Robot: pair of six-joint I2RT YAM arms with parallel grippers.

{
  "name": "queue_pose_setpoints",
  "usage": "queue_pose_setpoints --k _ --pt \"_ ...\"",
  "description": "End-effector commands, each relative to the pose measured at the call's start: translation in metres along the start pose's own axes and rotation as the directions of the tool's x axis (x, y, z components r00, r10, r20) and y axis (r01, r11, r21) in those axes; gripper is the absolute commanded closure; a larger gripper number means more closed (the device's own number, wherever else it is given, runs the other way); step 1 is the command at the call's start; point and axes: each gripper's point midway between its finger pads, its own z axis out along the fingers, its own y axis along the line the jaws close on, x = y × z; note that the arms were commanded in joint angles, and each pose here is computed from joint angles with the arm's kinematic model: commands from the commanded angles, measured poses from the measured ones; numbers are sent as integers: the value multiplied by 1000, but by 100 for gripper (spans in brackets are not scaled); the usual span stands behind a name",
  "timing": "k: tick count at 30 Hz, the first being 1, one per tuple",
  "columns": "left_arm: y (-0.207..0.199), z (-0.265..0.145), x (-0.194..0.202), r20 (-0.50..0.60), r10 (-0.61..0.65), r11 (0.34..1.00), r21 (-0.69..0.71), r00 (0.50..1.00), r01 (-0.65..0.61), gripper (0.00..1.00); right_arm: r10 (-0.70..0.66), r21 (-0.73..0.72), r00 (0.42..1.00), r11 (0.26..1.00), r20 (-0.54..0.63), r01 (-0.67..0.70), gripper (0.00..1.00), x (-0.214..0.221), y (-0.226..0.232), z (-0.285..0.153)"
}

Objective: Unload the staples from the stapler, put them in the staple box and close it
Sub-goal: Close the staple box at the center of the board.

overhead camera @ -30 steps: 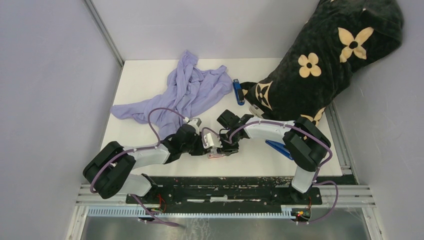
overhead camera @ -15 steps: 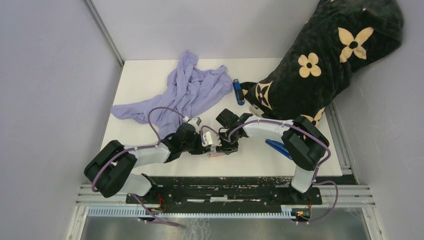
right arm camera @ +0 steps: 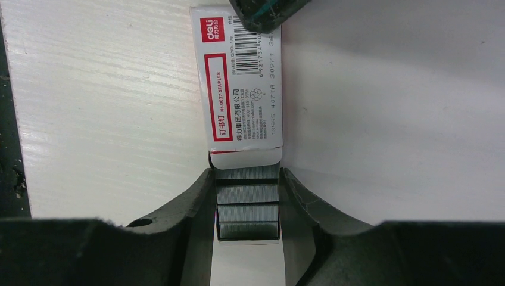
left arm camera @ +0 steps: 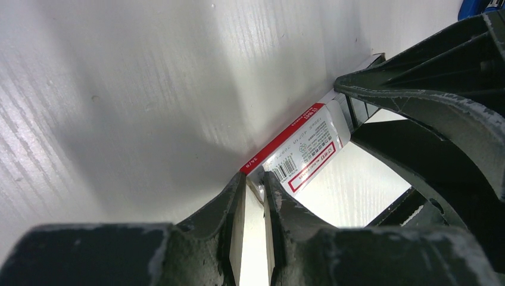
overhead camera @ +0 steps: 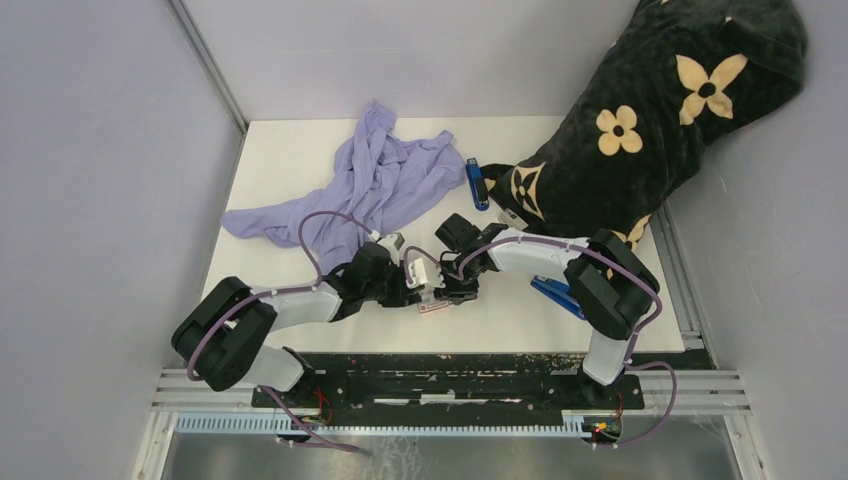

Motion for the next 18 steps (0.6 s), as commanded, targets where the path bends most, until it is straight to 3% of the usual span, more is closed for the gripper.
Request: queue_pose_setpoints --k 1,12,18 --pt "37 -2 39 -156 32 991 -122 987 -52 75 -46 47 999 998 24 45 71 -10 -20 -3" --pt "39 3 38 -178 42 991 -121 983 -64 75 -108 16 993 994 56 108 71 -20 -14 -2" --pt "39 3 39 -184 43 992 -112 982 -65 75 -39 46 999 998 31 37 71 -17 -23 1"
